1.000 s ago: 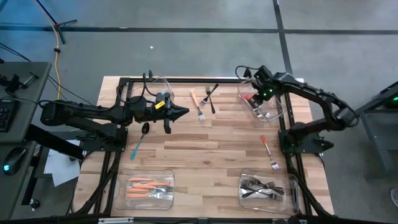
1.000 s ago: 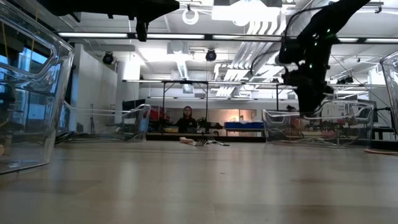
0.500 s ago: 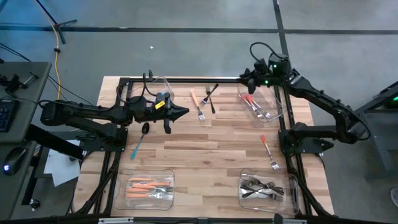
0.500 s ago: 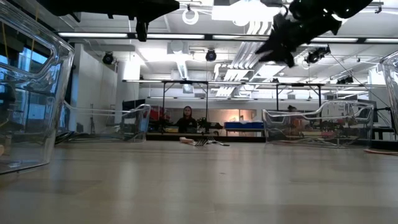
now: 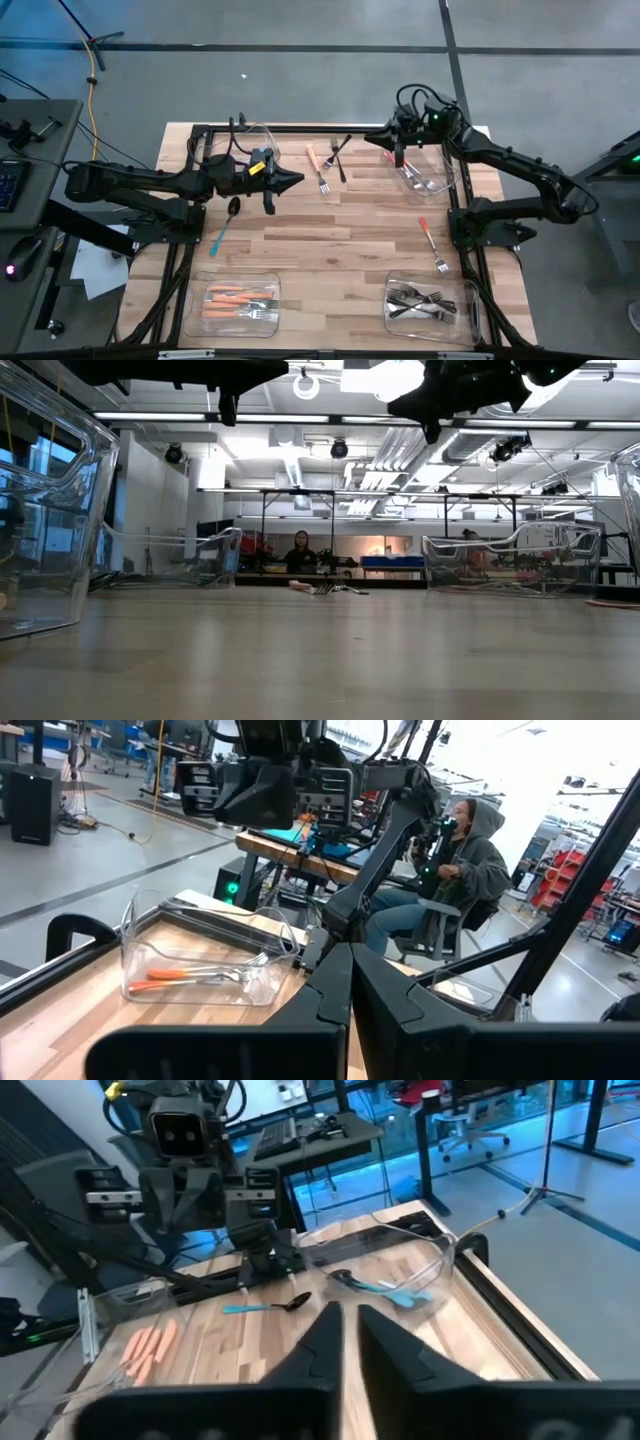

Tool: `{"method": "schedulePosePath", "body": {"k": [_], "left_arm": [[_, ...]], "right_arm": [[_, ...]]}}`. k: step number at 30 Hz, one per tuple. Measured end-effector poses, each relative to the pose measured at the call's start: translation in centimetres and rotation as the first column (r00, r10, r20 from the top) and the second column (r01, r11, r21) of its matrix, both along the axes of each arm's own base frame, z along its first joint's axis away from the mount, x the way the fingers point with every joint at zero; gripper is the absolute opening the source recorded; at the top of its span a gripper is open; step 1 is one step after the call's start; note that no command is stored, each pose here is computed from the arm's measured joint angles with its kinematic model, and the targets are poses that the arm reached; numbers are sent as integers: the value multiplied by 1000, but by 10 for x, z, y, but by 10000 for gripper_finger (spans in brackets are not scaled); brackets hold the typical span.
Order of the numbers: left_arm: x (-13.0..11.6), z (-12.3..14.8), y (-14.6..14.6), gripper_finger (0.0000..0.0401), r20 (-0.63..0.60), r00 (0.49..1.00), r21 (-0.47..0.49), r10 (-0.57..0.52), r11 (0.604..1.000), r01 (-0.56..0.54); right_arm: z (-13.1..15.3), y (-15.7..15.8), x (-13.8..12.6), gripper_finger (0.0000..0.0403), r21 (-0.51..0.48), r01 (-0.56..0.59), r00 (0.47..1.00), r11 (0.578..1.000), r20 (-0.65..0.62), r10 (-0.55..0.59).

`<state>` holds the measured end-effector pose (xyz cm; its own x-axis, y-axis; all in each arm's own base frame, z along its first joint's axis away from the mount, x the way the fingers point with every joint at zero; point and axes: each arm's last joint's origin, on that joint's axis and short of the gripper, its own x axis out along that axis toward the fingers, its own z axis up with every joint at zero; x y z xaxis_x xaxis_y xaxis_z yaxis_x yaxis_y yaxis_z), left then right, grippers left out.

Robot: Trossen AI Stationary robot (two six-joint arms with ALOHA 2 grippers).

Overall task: Sort silverware by color (type)
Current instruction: Put the orange fork into the top right transparent bin

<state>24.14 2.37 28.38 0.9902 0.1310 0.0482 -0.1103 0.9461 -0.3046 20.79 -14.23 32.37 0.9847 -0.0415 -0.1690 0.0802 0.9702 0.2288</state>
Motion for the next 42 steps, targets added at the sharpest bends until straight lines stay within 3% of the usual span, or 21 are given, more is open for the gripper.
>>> {"method": "schedulePosePath", "body": {"k": [11, 23, 36, 42], "left_arm": [[-1, 0, 6, 0, 1, 1000, -2, 26, 1000, -26], [-11, 11, 0, 0, 34, 999, 30, 4, 1000, -6], [-29, 14, -8, 0, -9, 1000, 48, -22, 999, 22], [-33, 3, -8, 0, 73, 997, 37, -22, 999, 20]], "right_arm": [[0, 16, 10, 5, 45, -85, 996, 995, 5, 85], [-1, 92, 40, 0, 26, -259, 965, 966, -23, 260], [16, 106, 7, 0, -1, -183, 982, 983, -35, 183], [16, 110, 8, 0, 1, -197, 980, 980, -38, 197]]}}
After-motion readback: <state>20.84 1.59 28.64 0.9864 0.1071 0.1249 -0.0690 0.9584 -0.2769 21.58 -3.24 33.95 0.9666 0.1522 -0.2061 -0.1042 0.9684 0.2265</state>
